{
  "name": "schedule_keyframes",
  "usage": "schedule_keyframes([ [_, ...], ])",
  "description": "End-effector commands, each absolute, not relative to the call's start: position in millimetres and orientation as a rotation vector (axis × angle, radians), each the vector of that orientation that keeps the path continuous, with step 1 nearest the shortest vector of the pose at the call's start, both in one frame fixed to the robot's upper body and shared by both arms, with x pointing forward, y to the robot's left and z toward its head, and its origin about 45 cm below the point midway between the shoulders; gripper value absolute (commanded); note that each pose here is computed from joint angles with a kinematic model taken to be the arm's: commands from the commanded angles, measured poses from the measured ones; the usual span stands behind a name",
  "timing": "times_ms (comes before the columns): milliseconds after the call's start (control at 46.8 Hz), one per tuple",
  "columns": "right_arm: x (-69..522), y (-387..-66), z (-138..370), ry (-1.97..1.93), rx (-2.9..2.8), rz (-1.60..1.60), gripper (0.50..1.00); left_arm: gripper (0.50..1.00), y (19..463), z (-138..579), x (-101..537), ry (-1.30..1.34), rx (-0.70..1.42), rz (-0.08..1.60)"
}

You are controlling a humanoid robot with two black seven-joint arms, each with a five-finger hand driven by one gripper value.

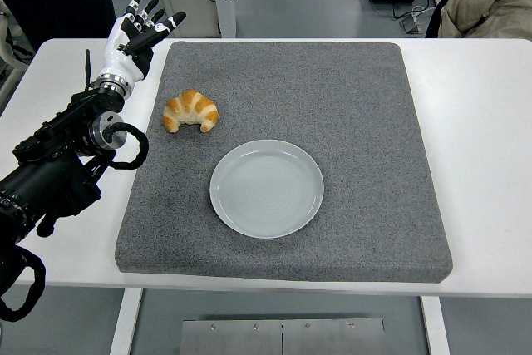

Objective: Place the bread on the plate

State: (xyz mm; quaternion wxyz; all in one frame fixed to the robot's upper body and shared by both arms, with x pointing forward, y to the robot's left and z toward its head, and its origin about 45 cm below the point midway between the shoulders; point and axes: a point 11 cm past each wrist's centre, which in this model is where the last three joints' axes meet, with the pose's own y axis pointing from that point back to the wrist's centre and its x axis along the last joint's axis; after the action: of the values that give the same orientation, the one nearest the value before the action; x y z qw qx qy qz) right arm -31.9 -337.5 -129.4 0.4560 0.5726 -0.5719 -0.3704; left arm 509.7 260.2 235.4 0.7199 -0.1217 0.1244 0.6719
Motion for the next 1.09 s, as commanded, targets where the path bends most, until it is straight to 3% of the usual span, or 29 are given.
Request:
schedule_keyframes([
  [0, -31.9, -337.5, -129.4, -1.410, 1.412, -0.914, 1.000, 0.974, 260.8, 236.4, 510.0, 0.272, -0.271, 1.486],
  [534, -31.9, -337.5, -129.4, -1.410, 1.412, -0.914, 1.000, 0.974, 264.5, 239.1, 511.0, 0.256, -0.253, 1.486],
  [748, -31.9, -337.5, -129.4, -1.410, 1.412, -0.914, 1.000, 0.972, 286.5, 249.1, 511.2, 0.214, -0.203, 1.483],
  [1068, -31.9, -337.7, -129.4, -1.410, 1.411, -0.912, 1.000, 0.971, 299.9, 268.3, 510.8, 0.057, 0.003, 1.406],
])
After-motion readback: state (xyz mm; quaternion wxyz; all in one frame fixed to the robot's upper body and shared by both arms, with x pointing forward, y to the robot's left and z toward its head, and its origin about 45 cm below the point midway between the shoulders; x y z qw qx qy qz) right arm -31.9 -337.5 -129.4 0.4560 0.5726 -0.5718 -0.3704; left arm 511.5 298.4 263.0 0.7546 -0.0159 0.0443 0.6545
